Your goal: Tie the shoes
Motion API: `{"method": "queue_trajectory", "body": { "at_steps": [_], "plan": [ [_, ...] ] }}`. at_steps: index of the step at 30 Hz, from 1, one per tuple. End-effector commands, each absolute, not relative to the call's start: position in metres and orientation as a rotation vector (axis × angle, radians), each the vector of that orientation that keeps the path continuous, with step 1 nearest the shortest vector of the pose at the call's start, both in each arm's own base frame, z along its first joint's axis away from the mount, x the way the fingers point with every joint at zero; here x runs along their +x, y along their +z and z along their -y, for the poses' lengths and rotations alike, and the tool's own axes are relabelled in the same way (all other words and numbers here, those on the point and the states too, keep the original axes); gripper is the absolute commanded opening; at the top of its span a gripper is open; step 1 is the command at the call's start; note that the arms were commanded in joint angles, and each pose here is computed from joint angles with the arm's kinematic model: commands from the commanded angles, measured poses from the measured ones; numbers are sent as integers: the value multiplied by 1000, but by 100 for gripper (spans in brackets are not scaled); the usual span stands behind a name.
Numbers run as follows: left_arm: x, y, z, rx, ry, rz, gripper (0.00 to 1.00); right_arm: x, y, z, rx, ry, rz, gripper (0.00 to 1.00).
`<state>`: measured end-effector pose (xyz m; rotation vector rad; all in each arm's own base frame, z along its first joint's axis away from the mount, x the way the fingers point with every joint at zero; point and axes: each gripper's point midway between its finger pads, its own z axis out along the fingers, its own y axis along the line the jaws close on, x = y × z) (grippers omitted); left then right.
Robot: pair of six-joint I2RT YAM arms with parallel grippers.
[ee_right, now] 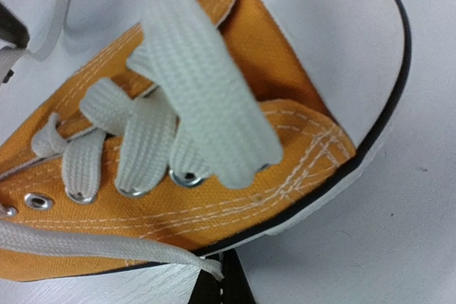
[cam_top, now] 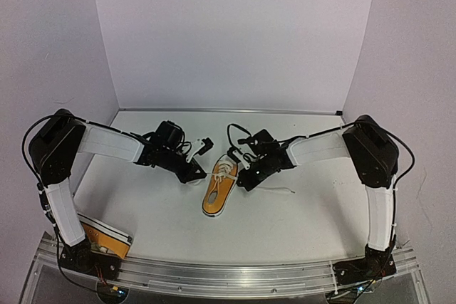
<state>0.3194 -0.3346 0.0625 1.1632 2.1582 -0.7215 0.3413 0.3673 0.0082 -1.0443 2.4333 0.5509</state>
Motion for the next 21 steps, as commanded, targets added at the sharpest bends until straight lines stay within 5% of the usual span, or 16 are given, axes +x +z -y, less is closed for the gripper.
{"method": "queue_trajectory", "body": {
  "at_steps": [1, 21],
  "plan": [
    [330, 70, 335, 1113, -686, -2144, 4, 334, -4, -328, -953, 381, -2524, 0],
    [317, 69, 335, 1056, -805, -2212, 0, 338, 38, -241, -589, 222, -2619, 0]
  ]
}}
